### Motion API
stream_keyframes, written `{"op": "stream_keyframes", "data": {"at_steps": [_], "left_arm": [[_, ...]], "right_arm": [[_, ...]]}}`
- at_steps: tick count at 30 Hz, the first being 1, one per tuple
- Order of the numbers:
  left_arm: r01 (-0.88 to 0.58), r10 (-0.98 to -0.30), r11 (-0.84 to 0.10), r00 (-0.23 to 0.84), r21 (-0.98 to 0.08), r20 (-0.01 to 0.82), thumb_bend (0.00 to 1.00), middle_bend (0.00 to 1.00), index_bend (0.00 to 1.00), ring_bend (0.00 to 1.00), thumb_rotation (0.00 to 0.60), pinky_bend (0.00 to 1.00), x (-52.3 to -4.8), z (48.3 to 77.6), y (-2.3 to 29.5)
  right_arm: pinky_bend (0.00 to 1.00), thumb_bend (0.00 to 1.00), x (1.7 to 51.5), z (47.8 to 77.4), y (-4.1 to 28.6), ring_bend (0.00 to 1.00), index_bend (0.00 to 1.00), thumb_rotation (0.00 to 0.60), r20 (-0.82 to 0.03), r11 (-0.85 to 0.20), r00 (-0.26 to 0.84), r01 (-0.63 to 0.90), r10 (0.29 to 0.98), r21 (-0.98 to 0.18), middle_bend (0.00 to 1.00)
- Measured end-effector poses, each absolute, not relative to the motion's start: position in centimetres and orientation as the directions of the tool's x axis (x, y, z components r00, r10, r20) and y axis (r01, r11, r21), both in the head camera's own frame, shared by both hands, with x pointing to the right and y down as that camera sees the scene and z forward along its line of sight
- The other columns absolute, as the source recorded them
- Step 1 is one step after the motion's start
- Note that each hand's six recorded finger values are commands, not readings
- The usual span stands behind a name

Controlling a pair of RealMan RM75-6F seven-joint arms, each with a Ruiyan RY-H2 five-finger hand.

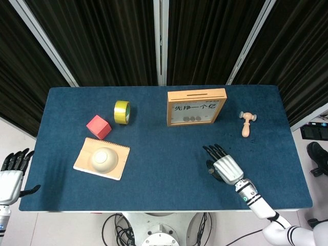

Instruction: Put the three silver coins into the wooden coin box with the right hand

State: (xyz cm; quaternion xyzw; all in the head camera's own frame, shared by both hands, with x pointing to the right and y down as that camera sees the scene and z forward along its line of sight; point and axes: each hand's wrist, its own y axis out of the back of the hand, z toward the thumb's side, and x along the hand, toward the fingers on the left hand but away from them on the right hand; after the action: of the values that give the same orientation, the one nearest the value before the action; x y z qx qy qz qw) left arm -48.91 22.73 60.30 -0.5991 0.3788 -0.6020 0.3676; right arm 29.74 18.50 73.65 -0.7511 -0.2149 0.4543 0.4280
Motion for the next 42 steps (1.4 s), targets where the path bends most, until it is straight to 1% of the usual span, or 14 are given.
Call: {"op": "stream_keyframes", "data": {"at_steps": [4, 12, 20, 26, 30, 33, 36, 39, 42], "left_arm": [[-0.01, -0.895, -0.445, -0.013, -0.896, 0.445, 0.0, 0.0, 0.02, 0.0, 0.6, 0.0, -48.9, 60.4, 22.8], [-0.009, -0.895, -0.446, -0.013, -0.895, 0.446, 0.0, 0.0, 0.02, 0.0, 0.6, 0.0, -48.9, 60.3, 22.7], [-0.01, -0.894, -0.448, -0.009, -0.894, 0.448, 0.0, 0.0, 0.02, 0.0, 0.6, 0.0, -48.7, 60.2, 22.7], [-0.01, -0.894, -0.447, -0.006, -0.894, 0.448, 0.0, 0.0, 0.02, 0.0, 0.6, 0.0, -48.6, 60.2, 22.6], [-0.008, -0.896, -0.445, -0.004, -0.896, 0.445, 0.0, 0.0, 0.02, 0.0, 0.6, 0.0, -48.5, 60.1, 22.6], [-0.007, -0.897, -0.443, -0.002, -0.897, 0.443, 0.0, 0.0, 0.02, 0.0, 0.6, 0.0, -48.4, 60.0, 22.6], [-0.009, -0.899, -0.438, 0.003, -0.899, 0.438, 0.0, 0.0, 0.02, 0.0, 0.6, 0.0, -48.2, 59.8, 22.6], [-0.011, -0.902, -0.432, 0.009, -0.902, 0.432, 0.0, 0.0, 0.02, 0.0, 0.6, 0.0, -48.0, 59.8, 22.5], [-0.011, -0.903, -0.429, 0.017, -0.903, 0.429, 0.0, 0.0, 0.02, 0.0, 0.6, 0.0, -47.8, 59.7, 22.5]], "right_arm": [[0.0, 0.33, 29.7, 73.7, 18.4, 0.0, 0.51, 0.6, -0.496, -0.538, 0.494, -0.066, 0.714, -0.841, 0.03], [0.0, 0.34, 29.6, 73.8, 18.2, 0.0, 0.54, 0.6, -0.494, -0.539, 0.494, -0.06, 0.715, -0.84, 0.03], [0.0, 0.36, 29.6, 73.7, 18.1, 0.0, 0.63, 0.6, -0.495, -0.54, 0.49, -0.058, 0.717, -0.84, 0.04], [0.0, 0.38, 29.8, 73.4, 17.7, 0.0, 0.68, 0.6, -0.487, -0.534, 0.486, -0.049, 0.725, -0.844, 0.04], [0.0, 0.38, 29.7, 72.6, 17.1, 0.0, 0.69, 0.6, -0.469, -0.522, 0.49, -0.033, 0.735, -0.853, 0.04], [0.0, 0.38, 29.4, 71.3, 16.1, 0.0, 0.7, 0.6, -0.434, -0.502, 0.494, 0.004, 0.753, -0.865, 0.04], [0.0, 0.38, 28.9, 69.2, 14.6, 0.0, 0.71, 0.6, -0.386, -0.473, 0.5, 0.054, 0.775, -0.879, 0.04], [0.0, 0.38, 28.2, 66.3, 12.5, 0.0, 0.73, 0.6, -0.326, -0.433, 0.506, 0.106, 0.799, -0.895, 0.04], [0.0, 0.38, 27.3, 62.6, 9.9, 0.0, 0.74, 0.6, -0.252, -0.375, 0.507, 0.155, 0.825, -0.914, 0.04]]}}
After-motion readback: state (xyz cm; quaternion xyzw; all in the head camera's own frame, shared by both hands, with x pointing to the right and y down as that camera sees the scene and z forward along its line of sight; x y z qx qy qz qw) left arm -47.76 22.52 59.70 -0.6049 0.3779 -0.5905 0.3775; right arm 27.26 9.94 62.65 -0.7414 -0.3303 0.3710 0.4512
